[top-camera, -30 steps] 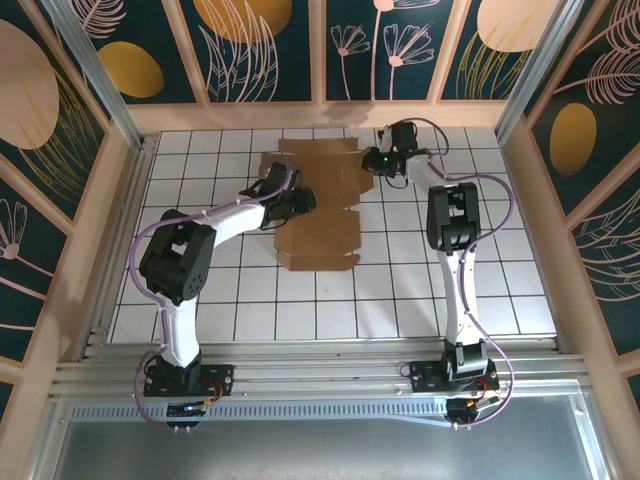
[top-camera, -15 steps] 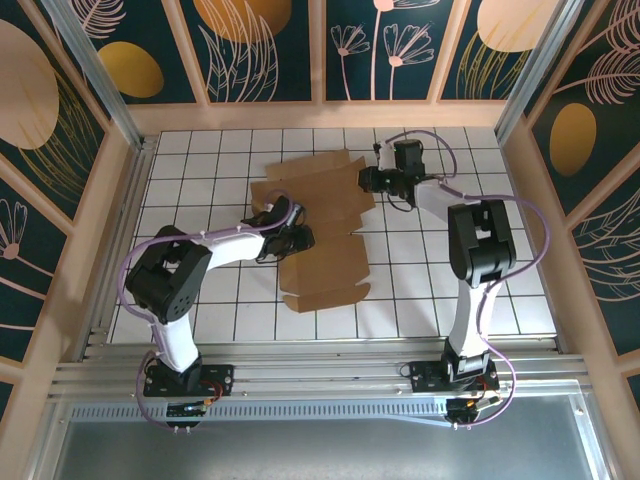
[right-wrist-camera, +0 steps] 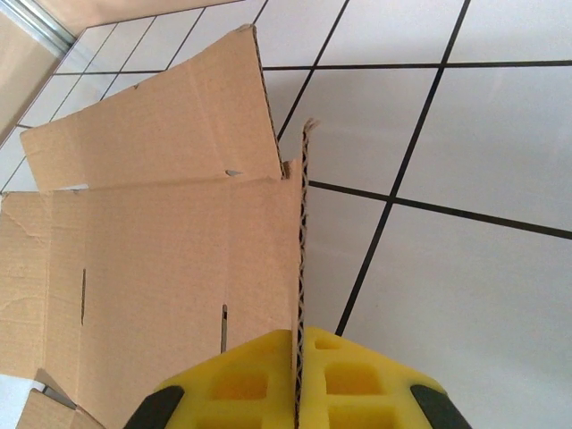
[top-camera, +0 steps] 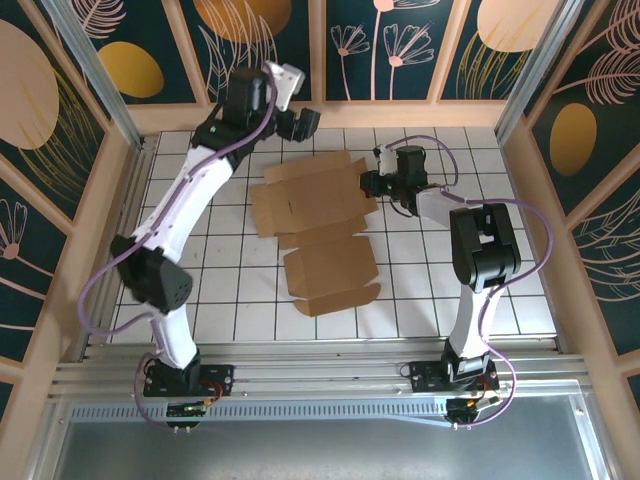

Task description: Fold the paper box

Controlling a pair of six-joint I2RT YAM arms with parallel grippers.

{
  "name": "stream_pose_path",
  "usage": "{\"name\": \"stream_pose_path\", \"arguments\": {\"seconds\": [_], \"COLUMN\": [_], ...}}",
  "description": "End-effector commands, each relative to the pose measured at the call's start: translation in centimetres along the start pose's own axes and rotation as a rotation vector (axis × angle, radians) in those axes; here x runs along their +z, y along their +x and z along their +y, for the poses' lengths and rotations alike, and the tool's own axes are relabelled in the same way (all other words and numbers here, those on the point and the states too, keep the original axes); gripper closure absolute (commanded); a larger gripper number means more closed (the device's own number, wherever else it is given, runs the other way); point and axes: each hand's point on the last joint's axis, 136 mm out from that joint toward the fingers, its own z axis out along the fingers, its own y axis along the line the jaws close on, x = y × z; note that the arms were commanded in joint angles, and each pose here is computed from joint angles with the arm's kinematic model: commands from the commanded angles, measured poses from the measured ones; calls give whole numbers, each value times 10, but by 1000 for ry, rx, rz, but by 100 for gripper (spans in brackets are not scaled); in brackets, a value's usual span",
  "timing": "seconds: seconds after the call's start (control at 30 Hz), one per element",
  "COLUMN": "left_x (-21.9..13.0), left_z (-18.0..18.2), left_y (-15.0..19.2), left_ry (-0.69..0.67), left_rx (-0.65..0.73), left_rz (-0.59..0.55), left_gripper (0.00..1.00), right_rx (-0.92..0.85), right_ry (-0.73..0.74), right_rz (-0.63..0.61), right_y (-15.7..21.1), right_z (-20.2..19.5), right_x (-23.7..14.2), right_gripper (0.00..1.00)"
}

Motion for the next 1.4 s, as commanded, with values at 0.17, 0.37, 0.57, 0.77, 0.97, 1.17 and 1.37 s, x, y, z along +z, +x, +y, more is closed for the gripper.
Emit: {"name": "stream_pose_path", "arguments": {"seconds": [0.17,0.37,0.57,0.77,0.97,1.17,1.37], "left_x": [54,79,92,101,98,89,87], "left_z": [2,3,6,11,14,12,26], "left_y": [84,149,223,253,267,266,234], "left_ry": [279,381,480,484,470,479,400], "left_rx": [145,142,24,-28,-38,-39,22], "left_rz": [238,359,517,564,614,636,575], "left_gripper": [15,14,11,16,36,73,88], "right_rx": [-119,-154,-177,-191,-181,-156,-122], "right_ry": [-49,-80,-66,-44,-16,35,87], "right_rz": [-3,-3,28,54,56,12,-52], "right_y": [-11,-13,-9,-1,2,-10,-33], "right_z": [19,30,30,28,23,19,33], "right_x": [3,-4,0,7,11,8,-10], "right_gripper": [100,100,100,100,100,97,67]}}
